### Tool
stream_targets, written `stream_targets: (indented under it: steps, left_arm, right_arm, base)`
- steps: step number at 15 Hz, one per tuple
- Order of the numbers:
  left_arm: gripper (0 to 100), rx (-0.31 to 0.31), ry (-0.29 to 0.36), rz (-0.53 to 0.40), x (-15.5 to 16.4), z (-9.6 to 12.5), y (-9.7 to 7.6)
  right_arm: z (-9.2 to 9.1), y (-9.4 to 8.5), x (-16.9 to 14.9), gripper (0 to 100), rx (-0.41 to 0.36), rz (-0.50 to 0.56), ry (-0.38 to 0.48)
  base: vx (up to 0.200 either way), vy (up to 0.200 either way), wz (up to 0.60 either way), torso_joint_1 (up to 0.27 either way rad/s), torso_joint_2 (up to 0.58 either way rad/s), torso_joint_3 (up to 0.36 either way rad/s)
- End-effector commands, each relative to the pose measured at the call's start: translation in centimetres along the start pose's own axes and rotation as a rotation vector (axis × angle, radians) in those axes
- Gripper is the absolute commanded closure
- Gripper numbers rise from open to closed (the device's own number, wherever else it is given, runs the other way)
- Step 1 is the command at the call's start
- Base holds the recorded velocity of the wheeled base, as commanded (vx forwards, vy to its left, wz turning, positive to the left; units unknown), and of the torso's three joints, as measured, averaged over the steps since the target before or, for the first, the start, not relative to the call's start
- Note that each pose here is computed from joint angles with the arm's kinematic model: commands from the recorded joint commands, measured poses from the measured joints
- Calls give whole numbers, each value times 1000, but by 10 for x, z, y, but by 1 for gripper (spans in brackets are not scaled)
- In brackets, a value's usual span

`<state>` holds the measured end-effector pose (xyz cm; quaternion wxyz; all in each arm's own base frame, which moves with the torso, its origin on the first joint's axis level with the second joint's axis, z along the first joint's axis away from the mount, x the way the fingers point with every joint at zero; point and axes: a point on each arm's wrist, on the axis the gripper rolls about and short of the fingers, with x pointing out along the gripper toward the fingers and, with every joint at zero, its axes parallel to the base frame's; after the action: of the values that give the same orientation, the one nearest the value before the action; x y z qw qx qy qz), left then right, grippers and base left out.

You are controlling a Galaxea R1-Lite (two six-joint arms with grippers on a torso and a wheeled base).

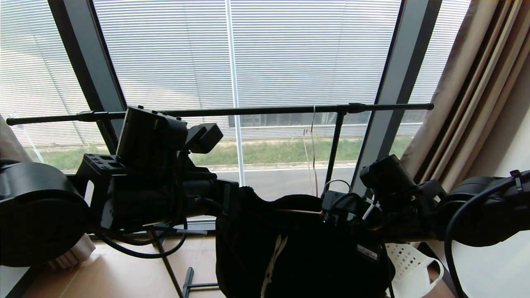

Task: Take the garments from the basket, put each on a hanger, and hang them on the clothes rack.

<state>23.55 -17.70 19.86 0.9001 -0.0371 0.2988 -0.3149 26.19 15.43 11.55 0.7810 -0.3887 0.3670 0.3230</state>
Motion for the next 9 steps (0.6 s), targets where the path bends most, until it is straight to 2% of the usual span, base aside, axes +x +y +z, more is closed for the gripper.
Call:
stream_targets:
  steps: [1,3,5,7,8,9]
  left_arm:
    - [100,13,42,-12,19,-3,-8]
    - [100,9,57,-3,30,-3,-5]
    - [100,4,10,55,31,9,-2]
    - [100,-15,0,104,34,15,7]
    - [100,-74,-5,153,35,23,15]
    - [100,-100,-14,172,35,27,18]
  right_arm:
    - [4,3,-2,100,4,-4,-22]
    - [6,7,-2,100,9,-17,-60]
    - [5,8,-9,100,10,-48,-123]
    - [4,9,-10,100,11,-55,-131]
    - [2,11,-9,100,8,-52,-123]
    - [2,11,-9,100,7,-53,-123]
  base:
    - [0,0,0,0,0,0]
    - [0,0,0,0,0,0]
    - [0,0,0,0,0,0]
    - [0,0,0,0,0,0]
    - [0,0,0,0,0,0]
    - [0,0,0,0,0,0]
